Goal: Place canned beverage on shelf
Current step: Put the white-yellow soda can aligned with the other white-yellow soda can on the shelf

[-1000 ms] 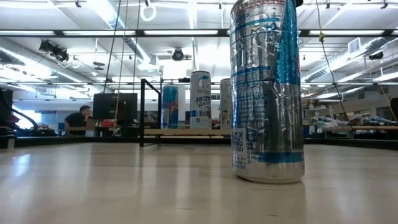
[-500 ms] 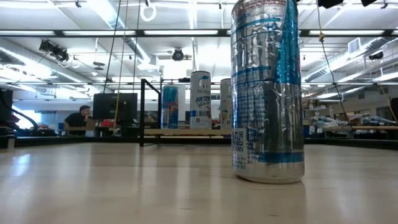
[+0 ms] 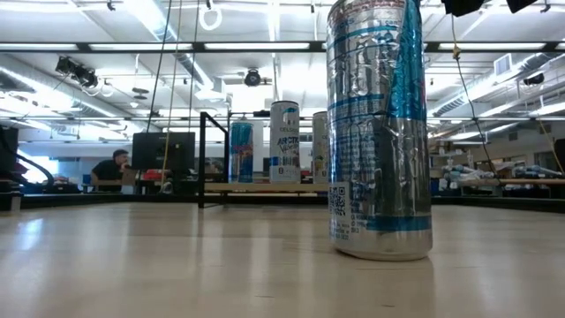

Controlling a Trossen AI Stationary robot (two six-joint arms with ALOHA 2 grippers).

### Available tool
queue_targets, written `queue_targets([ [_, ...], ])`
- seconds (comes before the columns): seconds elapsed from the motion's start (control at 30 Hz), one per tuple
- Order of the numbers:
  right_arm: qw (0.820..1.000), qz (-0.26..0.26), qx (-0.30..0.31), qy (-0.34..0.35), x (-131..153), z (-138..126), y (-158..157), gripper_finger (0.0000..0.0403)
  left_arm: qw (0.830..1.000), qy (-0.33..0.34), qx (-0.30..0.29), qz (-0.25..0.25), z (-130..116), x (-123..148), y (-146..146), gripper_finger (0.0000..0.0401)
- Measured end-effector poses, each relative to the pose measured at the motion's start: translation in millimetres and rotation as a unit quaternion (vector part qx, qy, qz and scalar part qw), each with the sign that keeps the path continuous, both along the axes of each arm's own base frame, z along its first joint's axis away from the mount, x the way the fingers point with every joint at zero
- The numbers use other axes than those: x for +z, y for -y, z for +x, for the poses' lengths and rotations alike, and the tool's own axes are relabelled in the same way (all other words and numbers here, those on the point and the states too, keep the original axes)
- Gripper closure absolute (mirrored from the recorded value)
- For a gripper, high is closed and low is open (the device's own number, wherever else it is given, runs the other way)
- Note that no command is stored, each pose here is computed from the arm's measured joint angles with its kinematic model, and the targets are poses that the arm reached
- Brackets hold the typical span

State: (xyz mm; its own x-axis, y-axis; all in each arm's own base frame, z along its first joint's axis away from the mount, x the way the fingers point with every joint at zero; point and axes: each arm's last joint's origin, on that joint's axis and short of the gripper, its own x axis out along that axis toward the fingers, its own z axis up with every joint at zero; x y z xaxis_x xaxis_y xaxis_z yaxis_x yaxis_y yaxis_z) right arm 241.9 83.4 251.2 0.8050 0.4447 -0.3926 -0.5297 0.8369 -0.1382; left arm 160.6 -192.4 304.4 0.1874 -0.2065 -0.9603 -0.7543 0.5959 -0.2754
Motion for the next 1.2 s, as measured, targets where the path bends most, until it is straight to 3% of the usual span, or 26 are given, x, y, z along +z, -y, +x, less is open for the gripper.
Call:
queue_targets([
  [0.7, 1.000, 0.000, 0.000, 0.000, 0, 0, 0, 0.0053, 0.998, -0.035, -0.030, 0.052, 12, -30, 20, 0.0083],
  [1.2, 1.000, 0.000, 0.000, 0.000, 0, 0, 0, 0.0053, 0.996, -0.045, -0.036, 0.066, 11, -32, 19, 0.0091],
])
